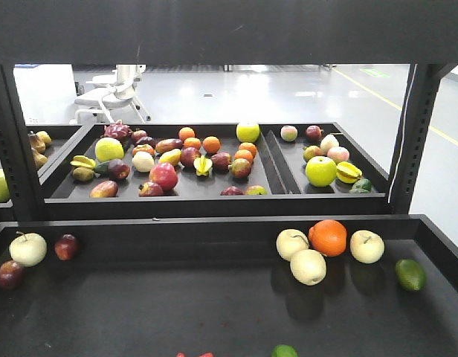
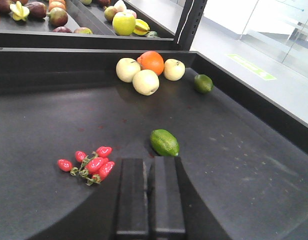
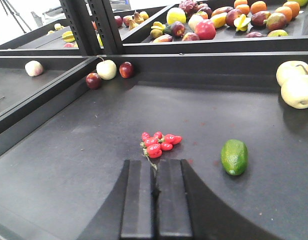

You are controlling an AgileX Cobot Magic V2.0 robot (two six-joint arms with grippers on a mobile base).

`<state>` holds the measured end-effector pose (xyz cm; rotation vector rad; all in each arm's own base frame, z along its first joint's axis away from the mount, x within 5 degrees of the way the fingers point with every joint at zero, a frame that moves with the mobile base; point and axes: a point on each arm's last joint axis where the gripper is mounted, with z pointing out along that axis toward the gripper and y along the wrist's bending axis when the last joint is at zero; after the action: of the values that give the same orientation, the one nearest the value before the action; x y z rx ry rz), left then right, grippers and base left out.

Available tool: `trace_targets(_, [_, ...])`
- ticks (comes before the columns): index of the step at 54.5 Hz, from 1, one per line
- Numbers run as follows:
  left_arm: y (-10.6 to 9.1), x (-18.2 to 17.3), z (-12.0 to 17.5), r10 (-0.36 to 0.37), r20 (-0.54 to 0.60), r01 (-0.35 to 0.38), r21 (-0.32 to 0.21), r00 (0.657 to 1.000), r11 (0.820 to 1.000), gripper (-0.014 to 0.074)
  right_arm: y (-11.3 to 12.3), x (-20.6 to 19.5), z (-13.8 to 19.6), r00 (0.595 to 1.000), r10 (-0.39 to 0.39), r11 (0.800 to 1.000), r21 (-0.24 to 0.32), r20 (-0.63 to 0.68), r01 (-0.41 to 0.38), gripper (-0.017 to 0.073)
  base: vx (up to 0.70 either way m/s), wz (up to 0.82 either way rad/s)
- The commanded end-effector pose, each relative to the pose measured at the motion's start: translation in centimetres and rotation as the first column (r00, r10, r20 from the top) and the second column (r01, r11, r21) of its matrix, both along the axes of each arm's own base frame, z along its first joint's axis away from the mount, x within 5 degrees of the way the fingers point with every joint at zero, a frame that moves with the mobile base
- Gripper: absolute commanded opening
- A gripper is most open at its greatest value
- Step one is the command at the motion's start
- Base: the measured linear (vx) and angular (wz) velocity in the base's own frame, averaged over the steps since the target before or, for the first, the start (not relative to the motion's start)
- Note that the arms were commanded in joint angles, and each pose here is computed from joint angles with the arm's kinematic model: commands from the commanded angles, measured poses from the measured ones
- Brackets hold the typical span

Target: Pick snacks and fruit into basket

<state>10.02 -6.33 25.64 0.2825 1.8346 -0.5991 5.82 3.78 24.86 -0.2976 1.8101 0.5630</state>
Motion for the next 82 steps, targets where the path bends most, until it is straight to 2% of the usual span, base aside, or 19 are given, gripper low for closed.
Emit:
trace_targets(1, [0.2, 0.4, 1.3, 0.047, 0.051, -0.044, -0.042, 0.998, 0.998, 0.0002, -0.1, 0.2, 1.7, 0.996, -0.019, 0.999, 0.041, 0.092, 0.015, -0.0008, 0.05, 0.01])
trace_targets(71, [0.2, 0.3, 1.2, 0.044, 0.048, -0.042, -0.043, 0.998, 0.998, 0.0002, -0.1, 0.2, 1.7, 0.995, -0.02, 0.999, 0.044, 0.097, 0.016, -0.0008, 0.01, 0.0])
trace_targets(75, [0.2, 0.3, 1.3, 0.047, 0.041, -0.044, -0.054, 0.998, 0.998, 0.0002, -0.1, 0.2, 1.7, 0.995, -0.02, 0.999, 0.044, 0.097, 0.016, -0.0008, 0.0, 0.0])
trace_targets(82, [0.0, 0.7, 3.4, 0.054, 0.06, -0.047, -0.114, 0.997, 0.992, 0.0002, -0.1, 0.2, 1.8, 0.994, -0.022, 0.999, 0.048, 0.103, 0.017, -0.0008, 0.0, 0.0])
